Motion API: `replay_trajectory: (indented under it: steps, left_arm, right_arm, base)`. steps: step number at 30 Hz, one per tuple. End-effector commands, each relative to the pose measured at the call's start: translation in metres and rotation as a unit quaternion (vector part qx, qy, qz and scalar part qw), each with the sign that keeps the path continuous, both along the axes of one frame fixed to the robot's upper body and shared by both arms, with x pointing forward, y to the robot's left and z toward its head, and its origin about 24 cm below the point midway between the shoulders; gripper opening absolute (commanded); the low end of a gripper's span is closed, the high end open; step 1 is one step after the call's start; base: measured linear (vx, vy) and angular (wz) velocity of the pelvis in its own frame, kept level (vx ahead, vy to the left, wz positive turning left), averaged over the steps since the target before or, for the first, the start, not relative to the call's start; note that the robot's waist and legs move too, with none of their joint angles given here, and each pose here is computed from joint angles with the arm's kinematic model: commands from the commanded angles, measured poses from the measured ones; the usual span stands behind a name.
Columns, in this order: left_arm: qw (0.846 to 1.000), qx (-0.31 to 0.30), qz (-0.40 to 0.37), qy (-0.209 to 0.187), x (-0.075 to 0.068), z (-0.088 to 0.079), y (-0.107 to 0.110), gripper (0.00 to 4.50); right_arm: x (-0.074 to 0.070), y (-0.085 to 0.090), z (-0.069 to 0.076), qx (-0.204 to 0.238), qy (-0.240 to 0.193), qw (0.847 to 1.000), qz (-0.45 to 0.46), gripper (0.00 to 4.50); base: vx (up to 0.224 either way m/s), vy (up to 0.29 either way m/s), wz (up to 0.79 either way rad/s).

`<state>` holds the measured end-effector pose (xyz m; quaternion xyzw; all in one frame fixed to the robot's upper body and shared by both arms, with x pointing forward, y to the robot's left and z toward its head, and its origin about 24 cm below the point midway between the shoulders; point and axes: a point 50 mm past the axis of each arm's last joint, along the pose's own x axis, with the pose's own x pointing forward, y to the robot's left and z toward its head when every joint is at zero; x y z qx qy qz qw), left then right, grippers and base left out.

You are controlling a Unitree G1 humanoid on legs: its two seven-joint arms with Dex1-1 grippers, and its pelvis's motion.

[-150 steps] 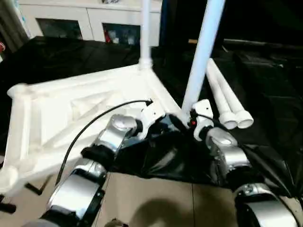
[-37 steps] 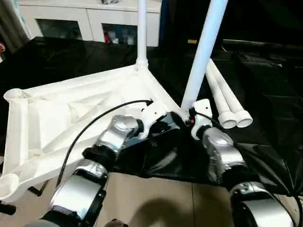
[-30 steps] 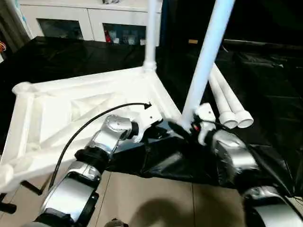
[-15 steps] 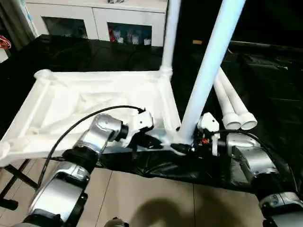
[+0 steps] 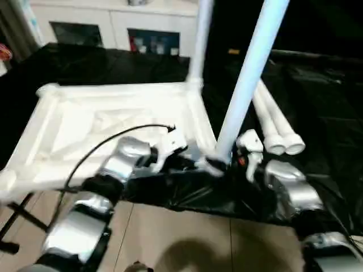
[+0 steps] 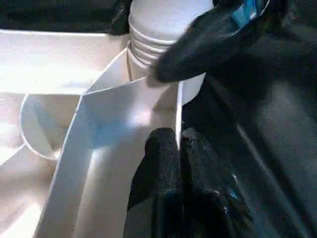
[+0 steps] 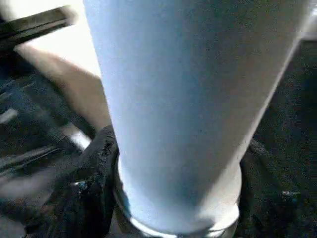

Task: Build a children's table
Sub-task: Rotate leg to tighten

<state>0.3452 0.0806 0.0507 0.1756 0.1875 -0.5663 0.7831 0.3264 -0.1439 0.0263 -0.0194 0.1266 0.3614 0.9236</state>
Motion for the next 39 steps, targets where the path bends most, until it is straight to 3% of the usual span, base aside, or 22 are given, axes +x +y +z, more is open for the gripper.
replay_trajectory:
  steps: [1,6,7,12,15,20,22,23,26,27,35,37,38,39]
  left_arm:
    - [0.997,-0.036,0.041,-0.055,0.013,0.023,-0.024,0.00]
    - [0.992,-0.035,0.090,-0.082,0.019,0.027,-0.040,0.00]
    - [0.991,-0.037,0.087,-0.090,0.019,0.027,-0.044,0.00]
    - [0.993,-0.042,0.049,-0.097,0.014,0.027,-0.053,0.00]
    - [0.993,-0.043,0.035,-0.103,0.013,0.027,-0.054,0.00]
    - [0.991,-0.046,0.040,-0.119,0.014,0.028,-0.055,0.00]
    - [0.993,-0.056,0.032,-0.104,0.013,0.029,-0.054,0.00]
    - [0.993,-0.059,0.027,-0.100,0.013,0.030,-0.054,0.28]
    - [0.994,-0.051,0.025,-0.098,0.014,0.029,-0.051,0.28]
    - [0.994,-0.051,0.025,-0.098,0.014,0.029,-0.051,0.47]
    - [0.984,-0.043,0.101,-0.143,0.030,0.045,-0.018,0.64]
    - [0.972,-0.031,0.155,-0.172,0.039,0.062,0.005,0.64]
    - [0.955,-0.028,0.215,-0.202,0.046,0.080,0.028,0.64]
    - [0.955,-0.028,0.215,-0.202,0.046,0.080,0.028,0.64]
  right_arm:
    - [-0.002,0.024,-0.015,-0.008,0.028,0.999,-0.024,2.74]
    - [0.009,0.022,-0.021,-0.008,0.047,0.985,-0.168,2.74]
    - [0.011,0.022,-0.021,-0.005,0.045,0.981,-0.188,3.09]
    - [0.013,0.025,-0.019,0.017,0.040,0.977,-0.207,3.53]
    - [0.014,0.023,-0.016,0.006,0.024,0.979,-0.204,3.86]
    - [0.012,0.009,-0.007,0.018,-0.006,0.973,-0.228,3.86]
    - [0.007,-0.004,0.001,0.033,-0.027,0.970,-0.240,3.86]
    - [0.005,-0.007,0.003,0.038,-0.033,0.968,-0.244,3.89]
    - [0.002,-0.018,0.011,0.046,-0.053,0.968,-0.239,3.89]
    - [0.002,-0.018,0.011,0.046,-0.053,0.968,-0.239,3.90]
    - [-0.006,-0.031,0.026,0.038,-0.057,0.983,-0.173,3.90]
    - [-0.014,-0.032,0.029,0.026,-0.049,0.991,-0.120,3.90]
    - [-0.020,-0.032,0.032,0.019,-0.045,0.996,-0.073,3.90]
    - [-0.020,-0.032,0.032,0.019,-0.045,0.996,-0.073,3.90]
  base:
    - [0.000,0.000,0.00]
    - [0.000,0.000,0.00]
    - [0.000,0.000,0.00]
    - [0.000,0.000,0.00]
    - [0.000,0.000,0.00]
    - [0.000,0.000,0.00]
    - [0.000,0.000,0.00]
    - [0.000,0.000,0.00]
    - [0.000,0.000,0.00]
    - [0.000,0.000,0.00]
    - [0.000,0.000,0.00]
    - [0.000,0.000,0.00]
    - [0.000,0.000,0.00]
    - [0.000,0.000,0.00]
